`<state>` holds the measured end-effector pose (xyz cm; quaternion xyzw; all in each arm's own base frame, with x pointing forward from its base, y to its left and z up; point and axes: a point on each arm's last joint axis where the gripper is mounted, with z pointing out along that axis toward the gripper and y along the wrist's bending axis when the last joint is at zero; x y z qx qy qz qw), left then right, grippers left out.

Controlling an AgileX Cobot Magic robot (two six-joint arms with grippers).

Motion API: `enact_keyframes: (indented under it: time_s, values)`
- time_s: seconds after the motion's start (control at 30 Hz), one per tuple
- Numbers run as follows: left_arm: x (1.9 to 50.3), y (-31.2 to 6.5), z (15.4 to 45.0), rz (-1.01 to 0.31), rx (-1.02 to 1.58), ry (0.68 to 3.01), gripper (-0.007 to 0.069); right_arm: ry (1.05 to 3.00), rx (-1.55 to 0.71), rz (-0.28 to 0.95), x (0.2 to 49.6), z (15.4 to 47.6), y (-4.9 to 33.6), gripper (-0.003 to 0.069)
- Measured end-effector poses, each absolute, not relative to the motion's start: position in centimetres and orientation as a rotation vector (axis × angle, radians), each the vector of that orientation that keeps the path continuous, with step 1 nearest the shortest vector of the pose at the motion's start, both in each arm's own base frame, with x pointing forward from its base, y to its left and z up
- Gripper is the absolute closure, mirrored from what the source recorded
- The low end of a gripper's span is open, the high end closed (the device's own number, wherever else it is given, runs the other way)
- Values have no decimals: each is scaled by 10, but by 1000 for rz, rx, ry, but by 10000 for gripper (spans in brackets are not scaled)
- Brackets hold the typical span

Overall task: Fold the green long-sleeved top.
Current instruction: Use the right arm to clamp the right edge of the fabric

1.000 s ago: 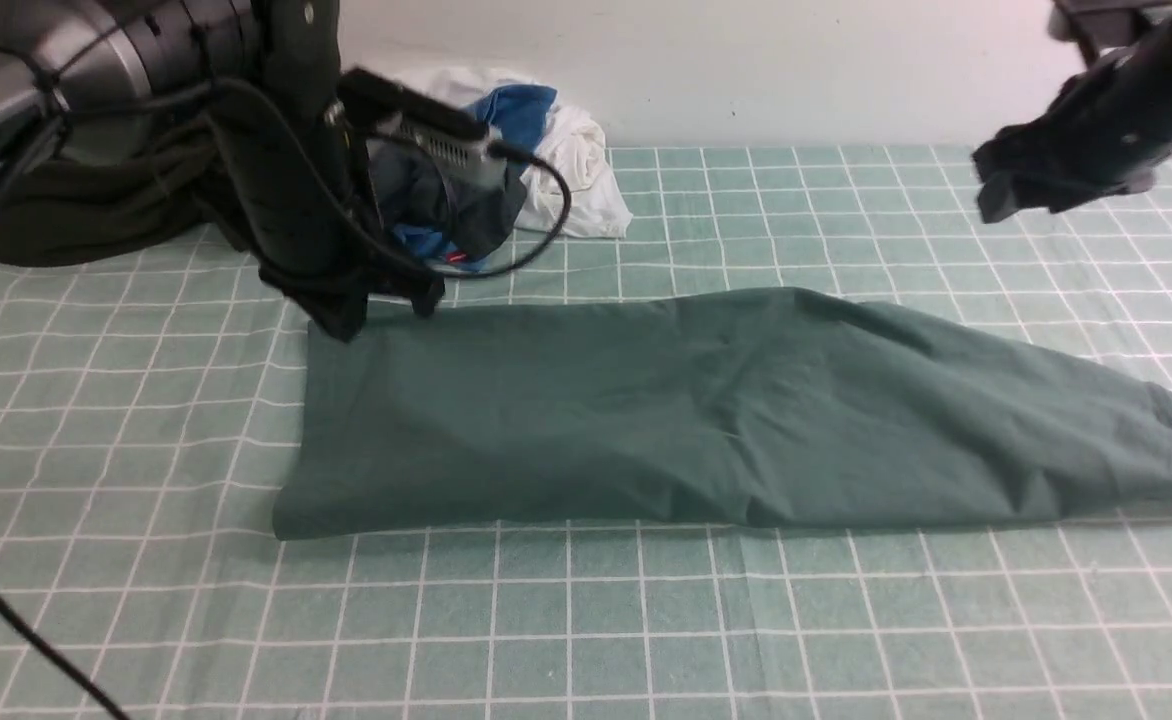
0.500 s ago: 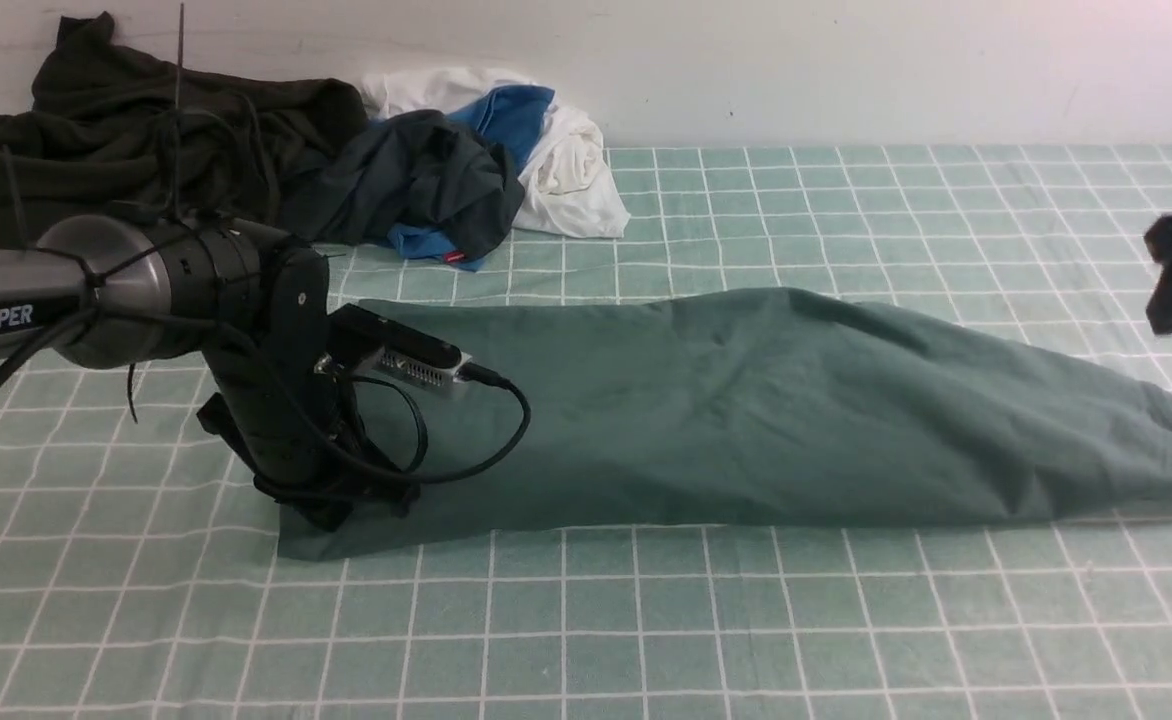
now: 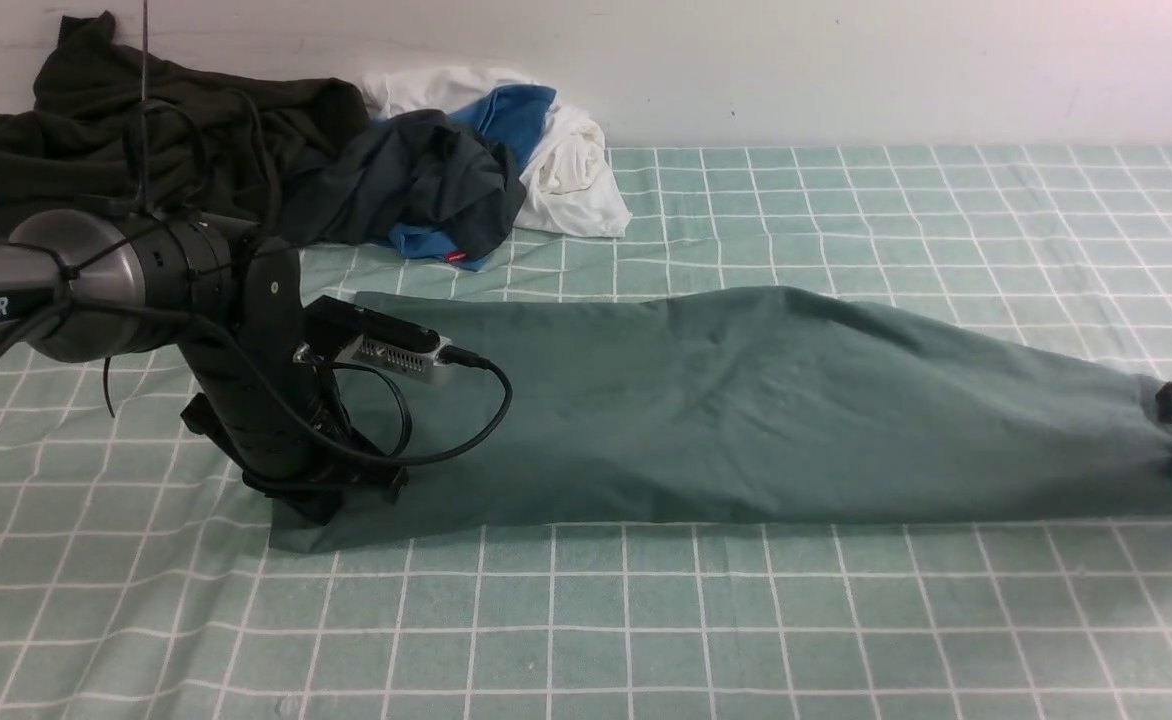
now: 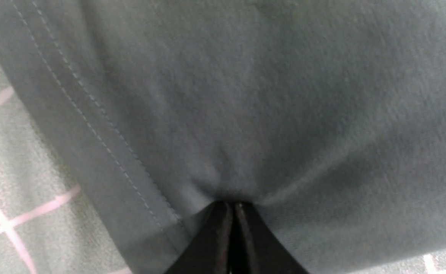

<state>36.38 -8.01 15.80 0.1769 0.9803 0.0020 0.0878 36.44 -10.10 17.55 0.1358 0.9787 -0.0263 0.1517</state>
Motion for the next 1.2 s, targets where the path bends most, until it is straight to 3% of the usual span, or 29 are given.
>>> enact_keyframes:
  time_s: [0.17,0.37,0.57,0.7,0.87,1.07,1.2]
  values:
    - [364,-80,158,4,525,2919,629,2732,390,-93,371,175,-105,249]
    - [364,-80,158,-3,520,2920,629,2784,388,-87,375,151,-105,249]
    - [364,-80,158,-11,511,2922,629,2800,325,-88,377,149,-106,257]
    - [364,-80,159,-11,511,2920,629,2824,292,-91,379,152,-106,361]
    - [363,-80,162,-12,509,2909,629,2862,228,-94,382,156,-107,598]
    - [359,-76,185,6,508,2849,629,2873,168,-135,384,173,-110,633]
    - [351,-73,222,7,492,2750,629,2790,163,-247,382,211,-115,633]
